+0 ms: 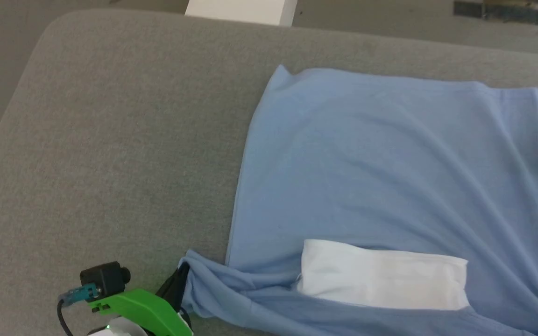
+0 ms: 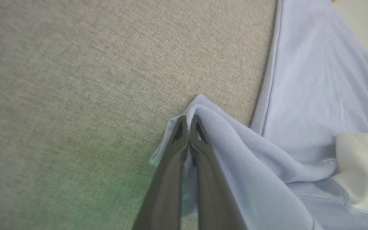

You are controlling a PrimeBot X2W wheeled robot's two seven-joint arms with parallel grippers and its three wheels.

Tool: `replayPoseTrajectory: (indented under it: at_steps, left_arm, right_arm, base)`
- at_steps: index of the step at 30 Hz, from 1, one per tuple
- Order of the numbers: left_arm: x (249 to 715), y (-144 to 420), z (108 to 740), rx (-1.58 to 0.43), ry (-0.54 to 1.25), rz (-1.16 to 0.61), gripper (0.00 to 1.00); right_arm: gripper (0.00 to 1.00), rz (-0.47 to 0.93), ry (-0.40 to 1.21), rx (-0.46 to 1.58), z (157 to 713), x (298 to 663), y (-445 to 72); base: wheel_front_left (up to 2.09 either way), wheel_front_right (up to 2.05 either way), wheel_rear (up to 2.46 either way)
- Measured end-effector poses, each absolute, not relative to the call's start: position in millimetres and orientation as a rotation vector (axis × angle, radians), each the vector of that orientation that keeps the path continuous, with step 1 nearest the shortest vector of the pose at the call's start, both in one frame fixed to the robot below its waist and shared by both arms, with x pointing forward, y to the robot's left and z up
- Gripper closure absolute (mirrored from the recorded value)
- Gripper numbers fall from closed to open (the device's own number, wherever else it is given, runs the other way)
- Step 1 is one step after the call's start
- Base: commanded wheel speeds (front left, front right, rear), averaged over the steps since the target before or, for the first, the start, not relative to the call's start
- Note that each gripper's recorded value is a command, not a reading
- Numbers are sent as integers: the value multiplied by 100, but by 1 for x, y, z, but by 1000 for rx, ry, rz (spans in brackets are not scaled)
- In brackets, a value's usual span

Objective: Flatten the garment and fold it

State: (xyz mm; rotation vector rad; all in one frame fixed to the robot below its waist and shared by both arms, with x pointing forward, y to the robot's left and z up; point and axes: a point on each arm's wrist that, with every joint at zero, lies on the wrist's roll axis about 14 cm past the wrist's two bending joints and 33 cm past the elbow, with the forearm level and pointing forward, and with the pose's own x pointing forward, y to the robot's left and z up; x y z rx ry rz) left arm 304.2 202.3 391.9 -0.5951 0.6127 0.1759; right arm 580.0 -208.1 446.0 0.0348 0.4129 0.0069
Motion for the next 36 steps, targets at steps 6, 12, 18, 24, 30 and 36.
replayPoseTrajectory:
  at_steps: [6, 12, 18, 24, 30, 36]
  left_arm:
    - [308, 213, 375, -599, 626, 241, 100]
    - [308, 215, 370, -610, 626, 264, 100]
    - [307, 217, 372, -611, 608, 266, 100]
    - [303, 221, 381, -604, 578, 257, 100]
    - [285, 221, 390, -592, 580, 241, 100]
    - [276, 213, 401, -589, 561, 192, 100]
  right_arm:
    - [0, -11, 785, 13, 368, 595, -197]
    - [100, -38, 880, 11, 358, 604, -192]
    - [100, -33, 665, 60, 378, 605, -182]
    - [100, -70, 254, 131, 432, 585, -198]
    - [100, -169, 111, 89, 456, 519, -246]
    - [100, -282, 247, 60, 441, 438, -290]
  base:
    - [0, 0, 0]
    - [0, 0, 0]
    - [0, 0, 0]
    - [0, 0, 0]
    - [0, 0, 0]
    - [0, 0, 0]
